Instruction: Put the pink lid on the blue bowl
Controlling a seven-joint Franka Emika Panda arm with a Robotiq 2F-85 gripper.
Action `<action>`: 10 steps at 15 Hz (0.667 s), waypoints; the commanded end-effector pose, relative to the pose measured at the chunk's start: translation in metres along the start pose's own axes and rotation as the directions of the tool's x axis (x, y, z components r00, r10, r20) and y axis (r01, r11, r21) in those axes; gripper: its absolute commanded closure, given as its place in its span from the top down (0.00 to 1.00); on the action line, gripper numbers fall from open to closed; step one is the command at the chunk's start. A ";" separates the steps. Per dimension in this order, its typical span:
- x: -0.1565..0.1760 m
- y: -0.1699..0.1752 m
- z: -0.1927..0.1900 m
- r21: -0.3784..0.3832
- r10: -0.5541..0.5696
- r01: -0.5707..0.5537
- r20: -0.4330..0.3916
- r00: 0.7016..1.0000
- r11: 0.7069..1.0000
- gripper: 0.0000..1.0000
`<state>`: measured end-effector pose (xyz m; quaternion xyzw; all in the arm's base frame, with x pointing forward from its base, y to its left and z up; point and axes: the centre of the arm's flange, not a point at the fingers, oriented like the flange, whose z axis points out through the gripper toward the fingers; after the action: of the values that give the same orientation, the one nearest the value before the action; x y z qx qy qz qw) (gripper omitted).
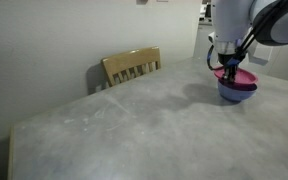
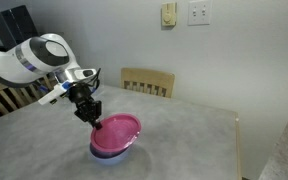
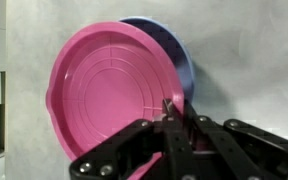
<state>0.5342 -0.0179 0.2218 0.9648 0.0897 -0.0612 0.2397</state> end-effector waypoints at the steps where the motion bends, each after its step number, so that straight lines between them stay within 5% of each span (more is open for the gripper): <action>1: -0.004 -0.005 -0.006 0.046 -0.025 0.024 0.010 1.000 0.999 0.03; 10: -0.015 0.000 0.002 0.100 0.053 -0.060 0.078 0.996 0.993 0.03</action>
<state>0.5282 -0.0114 0.2165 0.9752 0.0641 -0.0823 0.1954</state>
